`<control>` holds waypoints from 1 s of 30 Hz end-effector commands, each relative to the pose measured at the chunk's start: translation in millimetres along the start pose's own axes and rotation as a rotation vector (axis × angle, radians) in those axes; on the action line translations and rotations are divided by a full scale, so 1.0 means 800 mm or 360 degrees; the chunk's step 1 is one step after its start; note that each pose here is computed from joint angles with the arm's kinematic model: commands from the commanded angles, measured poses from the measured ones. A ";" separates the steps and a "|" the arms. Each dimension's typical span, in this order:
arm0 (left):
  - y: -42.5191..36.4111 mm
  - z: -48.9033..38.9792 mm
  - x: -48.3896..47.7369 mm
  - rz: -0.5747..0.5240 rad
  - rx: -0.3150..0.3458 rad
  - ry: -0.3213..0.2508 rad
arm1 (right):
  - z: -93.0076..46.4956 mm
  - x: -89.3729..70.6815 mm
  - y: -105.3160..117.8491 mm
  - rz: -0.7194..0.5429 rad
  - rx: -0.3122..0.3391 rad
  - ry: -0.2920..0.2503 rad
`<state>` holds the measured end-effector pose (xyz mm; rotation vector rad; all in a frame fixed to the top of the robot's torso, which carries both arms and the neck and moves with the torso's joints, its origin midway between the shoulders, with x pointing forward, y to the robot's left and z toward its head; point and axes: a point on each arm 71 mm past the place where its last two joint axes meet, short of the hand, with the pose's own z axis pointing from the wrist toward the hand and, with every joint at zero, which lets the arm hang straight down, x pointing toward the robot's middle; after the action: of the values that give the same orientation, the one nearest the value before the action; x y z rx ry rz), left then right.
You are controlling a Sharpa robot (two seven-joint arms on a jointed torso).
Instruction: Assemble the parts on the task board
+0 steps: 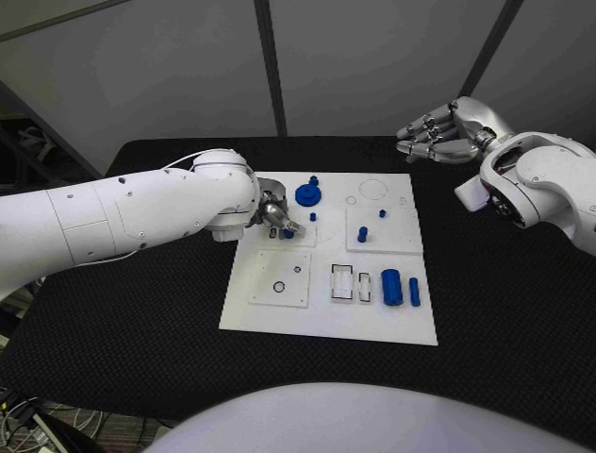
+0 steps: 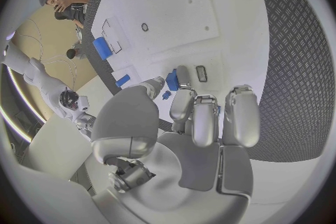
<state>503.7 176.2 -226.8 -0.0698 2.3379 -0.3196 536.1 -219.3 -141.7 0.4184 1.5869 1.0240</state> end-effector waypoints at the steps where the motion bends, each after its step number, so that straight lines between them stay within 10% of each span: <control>1: -0.0022 -0.001 0.000 0.0025 -0.0001 0.0008 | 0.001 0.000 0.002 -0.0002 -0.0010 0.0010; 30: -0.0031 -0.004 -0.006 0.0041 -0.0002 -0.0007 | 0.001 0.001 0.002 -0.0001 -0.0007 0.0019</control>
<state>505.0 175.5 -221.6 -0.0540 2.3314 -0.3161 536.1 -219.1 -142.1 0.4176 1.5925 1.0246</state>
